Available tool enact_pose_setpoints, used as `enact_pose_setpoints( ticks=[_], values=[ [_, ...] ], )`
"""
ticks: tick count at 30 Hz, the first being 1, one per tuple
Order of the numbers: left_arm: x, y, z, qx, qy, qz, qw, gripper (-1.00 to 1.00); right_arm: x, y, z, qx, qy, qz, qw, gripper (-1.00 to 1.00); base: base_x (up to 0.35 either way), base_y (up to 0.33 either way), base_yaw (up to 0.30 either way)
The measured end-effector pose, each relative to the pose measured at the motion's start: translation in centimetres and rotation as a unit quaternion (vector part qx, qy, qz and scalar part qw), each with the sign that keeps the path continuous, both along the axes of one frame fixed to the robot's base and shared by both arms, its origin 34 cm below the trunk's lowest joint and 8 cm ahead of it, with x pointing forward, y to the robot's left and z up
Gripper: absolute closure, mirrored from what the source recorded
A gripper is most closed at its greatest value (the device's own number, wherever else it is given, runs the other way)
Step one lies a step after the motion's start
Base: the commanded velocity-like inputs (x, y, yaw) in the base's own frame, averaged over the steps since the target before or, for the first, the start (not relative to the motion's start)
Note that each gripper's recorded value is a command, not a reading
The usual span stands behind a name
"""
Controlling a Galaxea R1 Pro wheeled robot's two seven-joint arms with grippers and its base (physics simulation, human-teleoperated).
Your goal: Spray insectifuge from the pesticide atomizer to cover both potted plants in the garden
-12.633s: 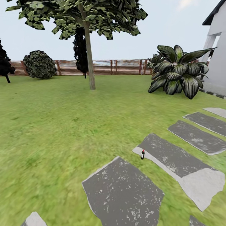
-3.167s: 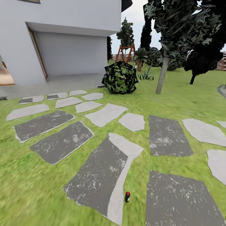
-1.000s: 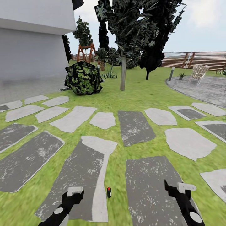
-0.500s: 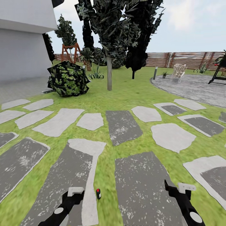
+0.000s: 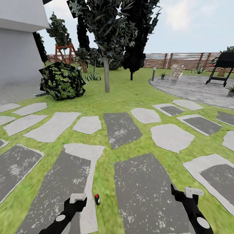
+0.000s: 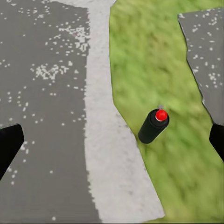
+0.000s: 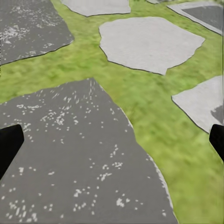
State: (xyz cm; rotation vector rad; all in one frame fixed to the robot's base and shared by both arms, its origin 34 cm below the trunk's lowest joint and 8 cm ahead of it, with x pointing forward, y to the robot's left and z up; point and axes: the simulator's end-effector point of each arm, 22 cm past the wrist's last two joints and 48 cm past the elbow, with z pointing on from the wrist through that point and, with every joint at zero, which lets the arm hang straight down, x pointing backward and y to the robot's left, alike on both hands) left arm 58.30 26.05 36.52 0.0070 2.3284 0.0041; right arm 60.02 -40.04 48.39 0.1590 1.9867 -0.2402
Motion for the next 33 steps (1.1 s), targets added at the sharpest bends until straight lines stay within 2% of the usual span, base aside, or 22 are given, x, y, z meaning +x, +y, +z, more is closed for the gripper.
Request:
enact_pose_setpoints(
  ticks=[3, 6, 9, 20, 33],
  values=[
    [0.5, -1.0, -0.4, -0.001, -0.002, -0.011, 0.9999, -1.00, 2.3, -0.3, 3.1, -0.004, -0.017, 0.000, 0.9998, -1.00, 0.000, 0.000, 0.050],
    [0.8, -1.9, -0.9, 0.001, -0.003, -0.025, 0.9997, -1.00, 4.8, -0.3, 7.7, -0.001, -0.012, -0.002, 0.9999, -1.00, 0.000, 0.000, 0.064],
    [0.2, -1.9, -2.0, 0.003, 0.002, -0.028, 0.9996, -1.00, 5.2, -0.3, 8.7, 0.001, -0.006, -0.004, 1.0000, -1.00, 0.000, 0.000, 0.068],
    [-1.1, -1.9, -5.4, 0.004, 0.012, -0.031, 0.9994, -1.00, 4.1, 0.3, 3.8, 0.009, 0.028, -0.004, 0.9996, -1.00, 0.000, 0.000, 0.031],
    [-2.5, -1.9, -9.1, 0.003, 0.020, -0.030, 0.9993, -1.00, 3.2, 0.3, -0.1, 0.010, 0.037, -0.004, 0.9993, -1.00, 0.000, 0.000, -0.210]
  ],
)
